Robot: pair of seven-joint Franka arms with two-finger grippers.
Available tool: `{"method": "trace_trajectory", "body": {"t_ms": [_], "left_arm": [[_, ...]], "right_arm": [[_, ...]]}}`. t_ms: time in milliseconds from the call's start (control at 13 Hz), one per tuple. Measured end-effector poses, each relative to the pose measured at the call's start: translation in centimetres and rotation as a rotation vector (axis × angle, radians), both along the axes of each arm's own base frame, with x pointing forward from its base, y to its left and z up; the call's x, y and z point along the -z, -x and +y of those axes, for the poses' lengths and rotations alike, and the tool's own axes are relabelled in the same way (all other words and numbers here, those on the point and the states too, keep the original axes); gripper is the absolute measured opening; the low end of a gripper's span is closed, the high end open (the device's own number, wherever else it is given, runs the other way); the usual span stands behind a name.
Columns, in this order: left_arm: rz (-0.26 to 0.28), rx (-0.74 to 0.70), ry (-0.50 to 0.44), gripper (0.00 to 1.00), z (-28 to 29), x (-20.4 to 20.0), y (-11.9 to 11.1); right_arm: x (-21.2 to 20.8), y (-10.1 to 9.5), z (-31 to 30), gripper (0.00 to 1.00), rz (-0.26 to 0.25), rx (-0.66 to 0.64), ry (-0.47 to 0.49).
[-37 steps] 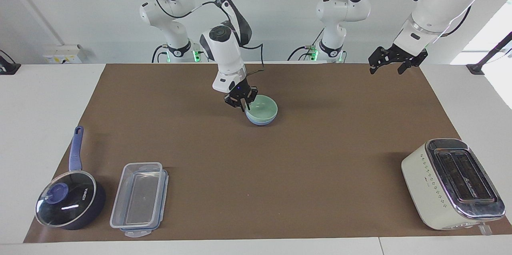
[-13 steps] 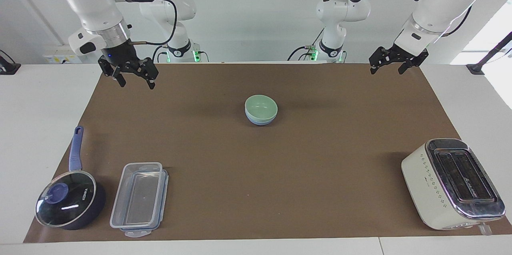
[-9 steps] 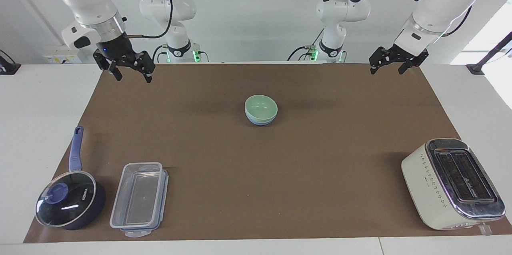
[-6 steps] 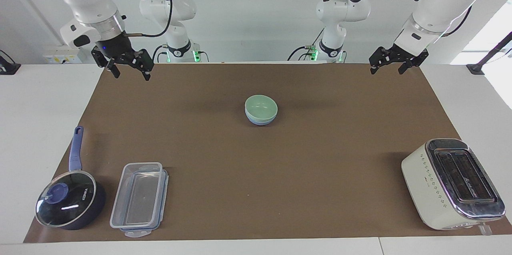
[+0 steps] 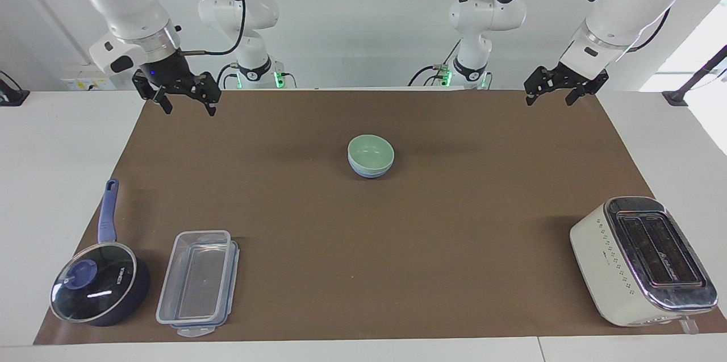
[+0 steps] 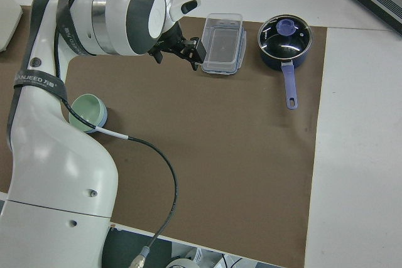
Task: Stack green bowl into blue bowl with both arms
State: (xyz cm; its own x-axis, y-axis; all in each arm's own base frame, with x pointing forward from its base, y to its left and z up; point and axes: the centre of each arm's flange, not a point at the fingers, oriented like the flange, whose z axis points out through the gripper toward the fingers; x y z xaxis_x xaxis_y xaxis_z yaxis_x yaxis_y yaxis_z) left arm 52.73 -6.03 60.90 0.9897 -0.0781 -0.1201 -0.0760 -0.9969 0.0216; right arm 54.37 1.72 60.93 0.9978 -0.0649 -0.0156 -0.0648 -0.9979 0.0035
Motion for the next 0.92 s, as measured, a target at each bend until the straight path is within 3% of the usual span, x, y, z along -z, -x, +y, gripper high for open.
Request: {"method": "trace_trajectory", "body": {"t_ms": [923], "left_arm": [[0.000, 0.000, 0.000, 1.00, 0.00, 0.00, 0.00]], "right_arm": [[-0.10, 0.39, -0.40, 1.00, 0.018, -0.014, 0.005]]}}
